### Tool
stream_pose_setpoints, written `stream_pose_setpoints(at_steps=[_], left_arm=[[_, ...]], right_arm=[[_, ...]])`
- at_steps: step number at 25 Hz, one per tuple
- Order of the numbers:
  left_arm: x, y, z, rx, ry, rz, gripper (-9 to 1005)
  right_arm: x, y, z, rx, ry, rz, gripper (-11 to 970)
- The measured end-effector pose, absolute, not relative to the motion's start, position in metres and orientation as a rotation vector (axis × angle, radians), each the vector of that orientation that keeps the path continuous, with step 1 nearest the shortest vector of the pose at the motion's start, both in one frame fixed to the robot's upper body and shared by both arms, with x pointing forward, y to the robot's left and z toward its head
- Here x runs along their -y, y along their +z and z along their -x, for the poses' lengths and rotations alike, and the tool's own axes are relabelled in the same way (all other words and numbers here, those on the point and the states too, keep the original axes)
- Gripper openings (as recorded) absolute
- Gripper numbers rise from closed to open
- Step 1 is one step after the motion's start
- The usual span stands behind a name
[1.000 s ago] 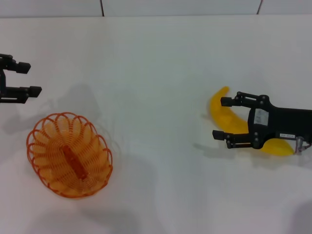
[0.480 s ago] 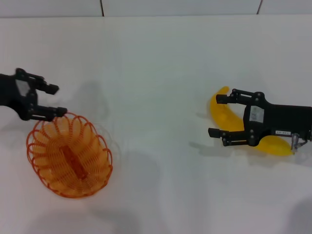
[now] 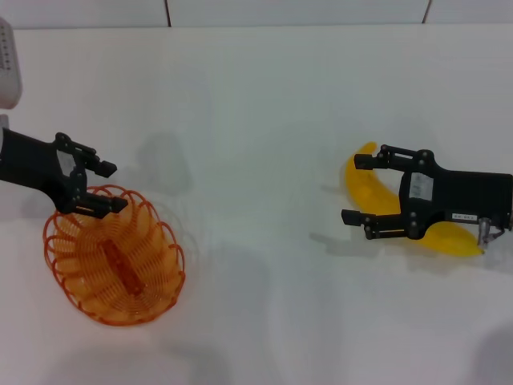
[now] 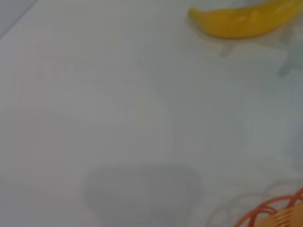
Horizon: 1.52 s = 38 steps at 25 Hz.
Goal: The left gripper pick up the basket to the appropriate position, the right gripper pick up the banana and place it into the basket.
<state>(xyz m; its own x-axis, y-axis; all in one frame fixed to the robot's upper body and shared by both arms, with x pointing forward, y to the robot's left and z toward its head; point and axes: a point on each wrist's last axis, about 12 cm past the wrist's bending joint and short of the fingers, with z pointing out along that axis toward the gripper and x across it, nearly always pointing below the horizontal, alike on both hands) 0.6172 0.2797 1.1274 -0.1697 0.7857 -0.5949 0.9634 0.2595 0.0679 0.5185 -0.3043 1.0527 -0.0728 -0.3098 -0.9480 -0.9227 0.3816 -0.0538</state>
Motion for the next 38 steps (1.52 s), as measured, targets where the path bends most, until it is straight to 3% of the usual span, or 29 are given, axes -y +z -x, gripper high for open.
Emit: stream_pose_setpoints(at_steps=[10,15,18,23,38], left_arm=[[-0.277,1.1251,-0.6157,-2.055,-0.453,-1.619,628],[-0.276,1.124,-0.6158,-2.06,-0.45,-1.625,401],[-0.2759,1.124,-0.6159,-2.061,-0.451,-1.624,167],[-0.2763,1.1242,-0.616,-2.063,-0.45,-1.62,93],[-0.2806,1.1239,-0.6152,-2.072,-0.444,-1.597,60]], right_arm=[[0.3042,1.0528,-0.5187,-1.608,0.743,1.122,889],[0.3041,1.0529,-0.5188,-1.608,0.743,1.122,888],[0.304,1.053,-0.5189,-1.608,0.743,1.122,888],[0.304,1.053,-0.519,-1.607,0.743,1.122,889],[0.3039,1.0533,-0.519,-1.605,0.744,1.121,888]])
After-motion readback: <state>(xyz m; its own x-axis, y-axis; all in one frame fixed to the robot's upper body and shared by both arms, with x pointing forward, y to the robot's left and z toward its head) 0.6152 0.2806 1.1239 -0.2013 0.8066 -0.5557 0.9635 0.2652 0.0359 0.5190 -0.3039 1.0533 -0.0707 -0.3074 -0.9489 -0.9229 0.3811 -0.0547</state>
